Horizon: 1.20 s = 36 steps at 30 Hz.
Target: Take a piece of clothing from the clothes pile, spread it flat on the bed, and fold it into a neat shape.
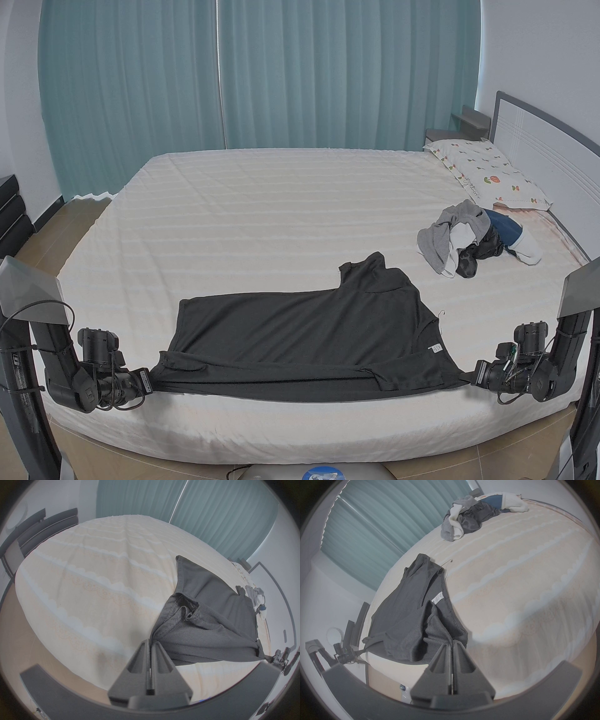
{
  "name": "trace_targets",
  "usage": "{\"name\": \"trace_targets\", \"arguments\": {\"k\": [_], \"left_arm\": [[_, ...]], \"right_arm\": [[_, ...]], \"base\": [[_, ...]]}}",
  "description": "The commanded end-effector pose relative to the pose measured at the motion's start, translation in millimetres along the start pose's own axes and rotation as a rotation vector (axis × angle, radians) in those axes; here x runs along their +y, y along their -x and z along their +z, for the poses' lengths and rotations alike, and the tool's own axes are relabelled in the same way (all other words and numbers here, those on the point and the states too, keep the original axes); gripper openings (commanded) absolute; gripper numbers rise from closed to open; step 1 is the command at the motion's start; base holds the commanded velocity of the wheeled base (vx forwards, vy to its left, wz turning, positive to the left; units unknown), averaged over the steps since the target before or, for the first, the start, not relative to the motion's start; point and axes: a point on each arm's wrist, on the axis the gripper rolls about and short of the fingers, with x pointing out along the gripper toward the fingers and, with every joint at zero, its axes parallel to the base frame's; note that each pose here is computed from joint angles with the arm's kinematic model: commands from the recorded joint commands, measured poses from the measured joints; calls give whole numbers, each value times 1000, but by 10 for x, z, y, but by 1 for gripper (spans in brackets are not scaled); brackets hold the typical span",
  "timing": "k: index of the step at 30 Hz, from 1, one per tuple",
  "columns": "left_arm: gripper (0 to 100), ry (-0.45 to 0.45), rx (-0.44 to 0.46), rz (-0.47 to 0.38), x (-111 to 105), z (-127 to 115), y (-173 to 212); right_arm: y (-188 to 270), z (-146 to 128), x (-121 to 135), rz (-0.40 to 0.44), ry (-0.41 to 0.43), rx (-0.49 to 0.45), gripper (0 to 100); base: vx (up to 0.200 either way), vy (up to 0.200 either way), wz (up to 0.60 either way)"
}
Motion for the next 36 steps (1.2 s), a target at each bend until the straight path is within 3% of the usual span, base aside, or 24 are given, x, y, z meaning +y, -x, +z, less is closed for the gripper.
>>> {"name": "trace_targets", "arguments": {"k": [1, 12, 13, 15, 16, 22, 26, 33, 36], "left_arm": [[0, -2, 7, 9, 28, -19, 22], [0, -15, 23, 10, 31, -45, 29], [100, -16, 22, 9, 30, -42, 32], [100, -15, 20, 0, 29, -34, 37], [100, -15, 20, -7, 26, -32, 40], [100, 2, -8, -26, 59, 31, 76], [100, 36, -64, -80, 92, 181, 162], [100, 237, -158, -142, 4, 475, 128], [100, 263, -162, -151, -15, 497, 116]], "right_arm": [[43, 9, 19, 3, 5, -7, 0], [-24, -38, 7, 6, 9, 13, 0], [-31, -29, 8, 7, 11, 8, 0], [-45, -20, 5, 9, 11, 4, 0], [-50, -19, 4, 10, 10, 4, 100], [-40, 37, 19, 21, 9, -31, 100], [-23, 189, 55, 50, -5, -143, 100], [-43, 269, 112, 102, -54, -220, 100], [-63, 264, 117, 105, -63, -215, 100]], "base": [[0, 0, 0], [0, 0, 0], [0, 0, 0], [0, 0, 0], [0, 0, 0], [0, 0, 0], [0, 0, 0], [0, 0, 0], [0, 0, 0]]}}
